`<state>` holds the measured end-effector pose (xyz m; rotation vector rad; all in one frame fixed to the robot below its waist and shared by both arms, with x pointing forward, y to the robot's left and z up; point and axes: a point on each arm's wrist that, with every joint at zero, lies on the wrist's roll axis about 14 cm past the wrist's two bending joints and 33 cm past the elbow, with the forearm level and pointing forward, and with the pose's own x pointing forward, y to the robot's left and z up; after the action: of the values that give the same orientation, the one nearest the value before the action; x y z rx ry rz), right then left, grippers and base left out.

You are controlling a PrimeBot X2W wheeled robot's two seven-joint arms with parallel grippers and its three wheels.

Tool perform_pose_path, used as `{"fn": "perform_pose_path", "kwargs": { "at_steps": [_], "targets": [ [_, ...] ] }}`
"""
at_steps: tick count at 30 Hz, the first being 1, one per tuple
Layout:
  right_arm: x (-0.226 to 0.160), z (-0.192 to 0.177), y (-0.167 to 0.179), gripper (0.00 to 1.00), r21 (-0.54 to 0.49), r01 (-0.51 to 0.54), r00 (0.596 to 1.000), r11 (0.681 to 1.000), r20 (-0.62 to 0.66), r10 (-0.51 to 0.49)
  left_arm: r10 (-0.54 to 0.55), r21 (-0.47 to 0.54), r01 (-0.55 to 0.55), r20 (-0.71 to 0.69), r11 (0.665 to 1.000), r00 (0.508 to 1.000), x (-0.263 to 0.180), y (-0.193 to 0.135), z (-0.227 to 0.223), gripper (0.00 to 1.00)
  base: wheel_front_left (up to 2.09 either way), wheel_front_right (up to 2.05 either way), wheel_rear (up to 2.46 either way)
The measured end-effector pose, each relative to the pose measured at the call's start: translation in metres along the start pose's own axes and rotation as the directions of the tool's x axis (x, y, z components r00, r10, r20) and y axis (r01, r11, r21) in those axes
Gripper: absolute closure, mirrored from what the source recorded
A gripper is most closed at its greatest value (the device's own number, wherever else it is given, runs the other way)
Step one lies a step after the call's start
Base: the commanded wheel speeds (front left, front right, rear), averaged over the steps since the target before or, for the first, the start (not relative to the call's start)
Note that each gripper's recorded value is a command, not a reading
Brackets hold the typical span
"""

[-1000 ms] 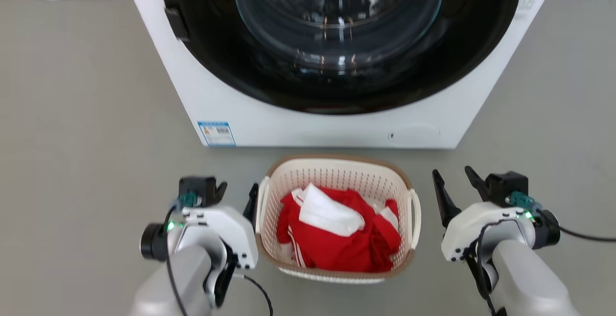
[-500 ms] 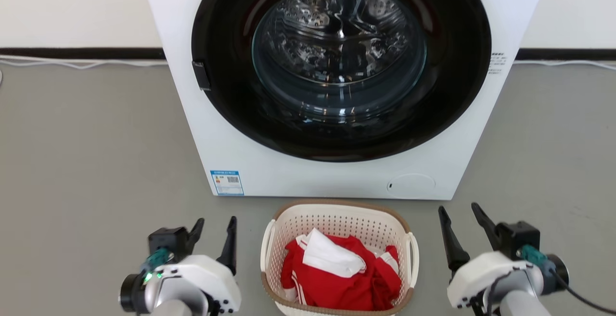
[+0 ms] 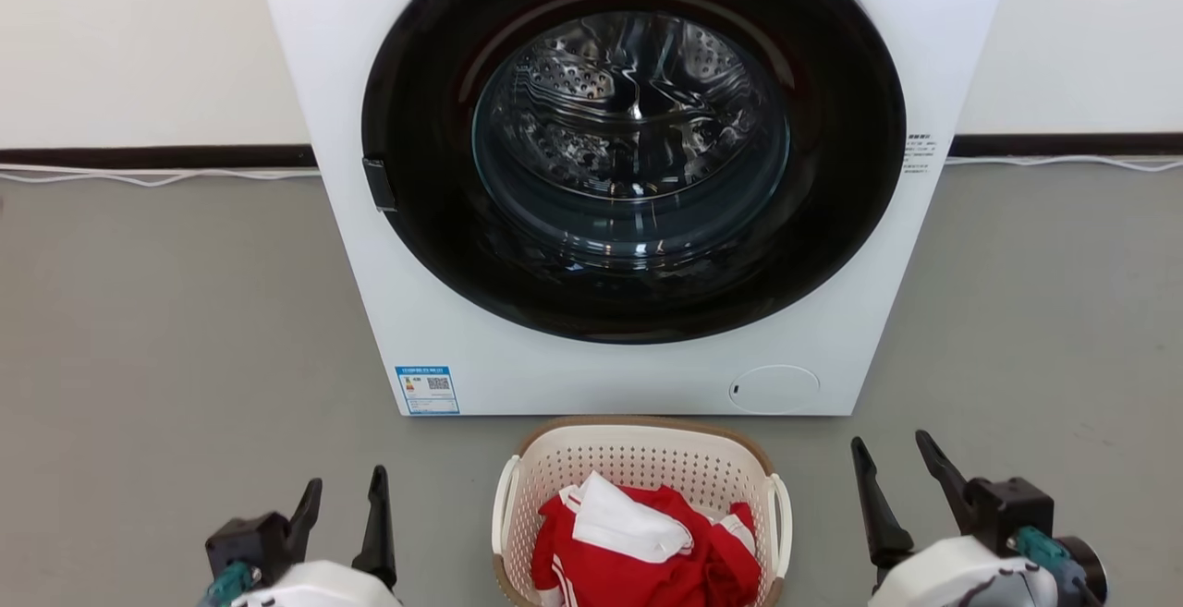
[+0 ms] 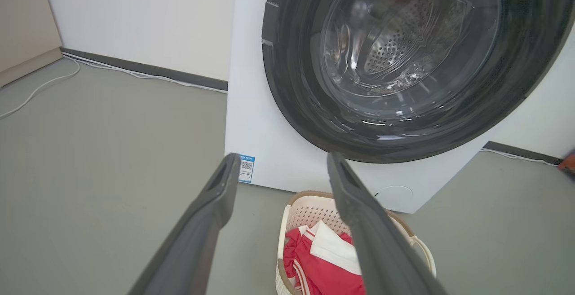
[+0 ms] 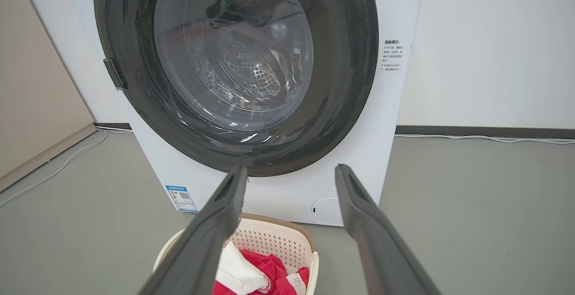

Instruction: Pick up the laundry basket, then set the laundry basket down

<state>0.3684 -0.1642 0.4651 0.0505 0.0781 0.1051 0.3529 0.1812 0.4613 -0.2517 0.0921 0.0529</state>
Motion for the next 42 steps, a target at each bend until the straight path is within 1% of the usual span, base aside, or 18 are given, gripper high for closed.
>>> {"fn": "perform_pose_path", "kwargs": {
  "at_steps": [13, 20, 21, 24, 30, 36, 42],
  "targets": [
    [-0.011, 0.005, -0.005, 0.0, 0.001, 0.018, 0.999, 1.0, 0.027, -0.018, 0.043, -0.03, -0.041, 0.048, 0.999, 0.998, -0.015, 0.013, 0.008, 0.0, 0.0, 0.0, 0.0],
    [-0.014, 0.004, -0.005, 0.0, 0.001, 0.018, 0.999, 1.0, 0.028, -0.018, 0.036, -0.023, -0.034, 0.059, 0.999, 0.998, -0.015, 0.011, 0.01, 0.0, 0.0, 0.0, 0.0],
    [-0.014, 0.004, -0.004, 1.0, 0.001, 0.017, 0.999, 1.0, 0.028, -0.017, 0.036, -0.022, -0.035, 0.061, 0.999, 0.998, -0.015, 0.011, 0.01, 1.0, 0.0, 0.0, 0.0],
    [-0.017, -0.006, -0.004, 1.0, 0.009, 0.019, 1.0, 1.0, -0.003, -0.019, 0.042, -0.026, -0.041, 0.026, 0.999, 0.999, -0.019, 0.013, -0.001, 1.0, 0.0, 0.0, 0.0],
    [-0.041, -0.05, -0.005, 1.0, 0.033, 0.039, 0.99, 0.999, -0.138, -0.034, 0.084, -0.033, -0.088, -0.109, 0.996, 0.991, -0.042, 0.024, -0.045, 1.0, 0.0, 0.0, 0.0],
    [-0.041, -0.052, -0.008, 1.0, 0.101, 0.069, 0.988, 0.993, -0.145, -0.054, 0.096, -0.09, -0.109, -0.132, 0.99, 0.987, -0.042, 0.026, -0.048, 1.0, 0.0, 0.0, 0.0],
    [-0.04, -0.049, -0.011, 1.0, 0.178, 0.098, 0.987, 0.979, -0.143, -0.073, 0.104, -0.158, -0.127, -0.145, 0.979, 0.984, -0.041, 0.028, -0.049, 1.0, 0.0, 0.0, 0.0]
  ]
}}
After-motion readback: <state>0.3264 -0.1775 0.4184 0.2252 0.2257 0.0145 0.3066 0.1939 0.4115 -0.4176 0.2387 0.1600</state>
